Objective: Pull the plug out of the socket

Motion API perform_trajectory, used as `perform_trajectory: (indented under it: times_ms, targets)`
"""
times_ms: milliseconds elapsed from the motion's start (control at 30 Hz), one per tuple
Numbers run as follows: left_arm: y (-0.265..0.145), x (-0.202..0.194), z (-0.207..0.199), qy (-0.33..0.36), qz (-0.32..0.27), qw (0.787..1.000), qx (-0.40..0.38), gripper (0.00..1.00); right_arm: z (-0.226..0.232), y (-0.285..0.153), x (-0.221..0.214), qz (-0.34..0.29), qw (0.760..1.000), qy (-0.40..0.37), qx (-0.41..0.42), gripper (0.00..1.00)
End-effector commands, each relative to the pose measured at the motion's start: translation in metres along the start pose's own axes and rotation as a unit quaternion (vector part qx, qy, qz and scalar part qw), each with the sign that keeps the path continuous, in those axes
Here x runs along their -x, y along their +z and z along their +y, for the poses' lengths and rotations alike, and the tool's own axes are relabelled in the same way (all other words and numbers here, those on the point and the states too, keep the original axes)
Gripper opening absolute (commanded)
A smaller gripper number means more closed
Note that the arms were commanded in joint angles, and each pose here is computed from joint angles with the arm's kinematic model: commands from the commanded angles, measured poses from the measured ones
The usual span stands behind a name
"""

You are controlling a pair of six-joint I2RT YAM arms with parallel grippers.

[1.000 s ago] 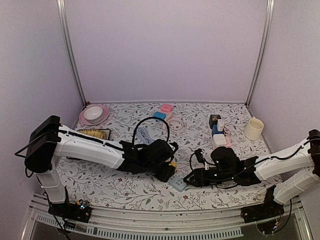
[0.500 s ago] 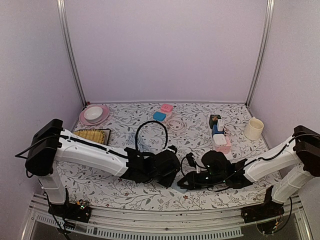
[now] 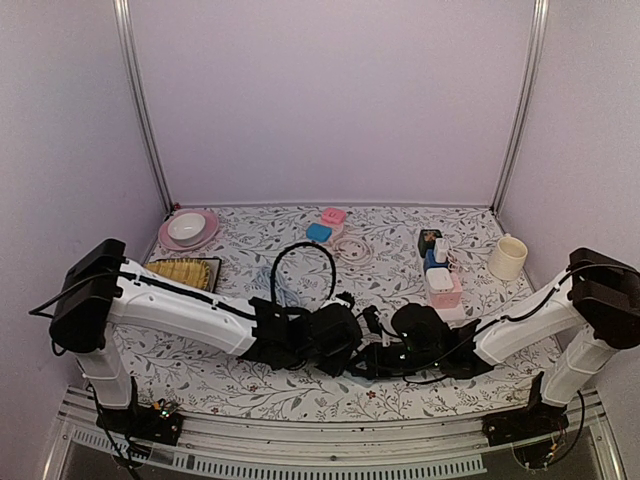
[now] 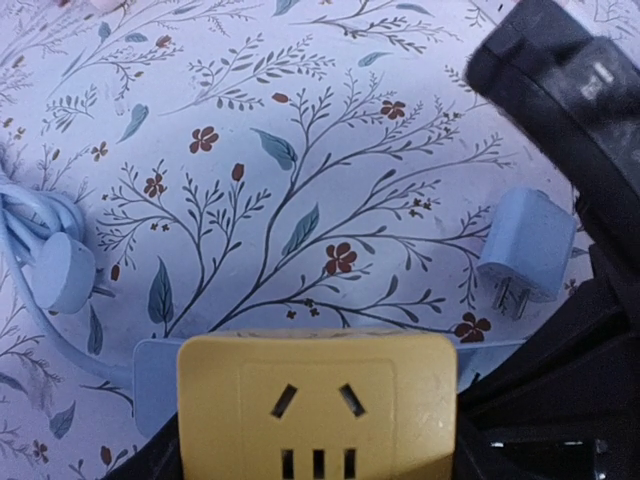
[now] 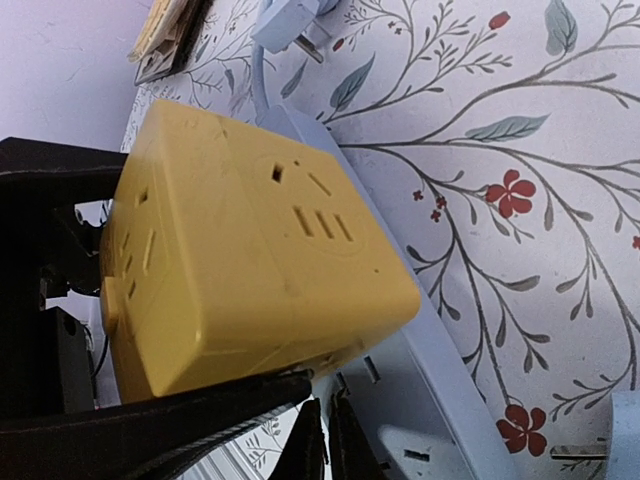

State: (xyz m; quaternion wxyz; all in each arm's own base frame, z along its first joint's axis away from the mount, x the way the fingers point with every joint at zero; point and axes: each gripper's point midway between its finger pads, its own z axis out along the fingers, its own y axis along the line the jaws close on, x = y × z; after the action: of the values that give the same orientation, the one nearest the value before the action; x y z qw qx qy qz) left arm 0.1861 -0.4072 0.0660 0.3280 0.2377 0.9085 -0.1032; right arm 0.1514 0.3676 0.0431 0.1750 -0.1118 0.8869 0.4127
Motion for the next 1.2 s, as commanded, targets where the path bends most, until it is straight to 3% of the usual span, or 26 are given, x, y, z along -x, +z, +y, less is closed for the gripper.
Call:
perform_trajectory:
  times_ms: [0, 333, 800, 1167]
  targets:
    - [-0.03, 0.03, -0.014, -0.016, -0.055, 0.998, -0.026, 0.0, -0.021, 0.006, -0.011, 0.013, 0.999, 0.01, -0.044, 0.06]
    - [-0.054, 0.032, -0.024, 0.021, -0.111, 0.994, -0.013, 0.0, -0.03, 0.012, -0.013, 0.017, 0.998, 0.013, -0.062, 0.06]
    - [-0.053, 0.043, 0.001, -0.08, -0.097, 0.985, -0.121, 0.0, -0.041, 0.02, -0.018, 0.026, 0.995, 0.004, -0.096, 0.06]
    - [-0.05, 0.033, -0.012, -0.018, -0.125, 0.991, -0.038, 0.0, -0.032, 0.021, -0.018, 0.025, 0.995, -0.014, -0.1, 0.06]
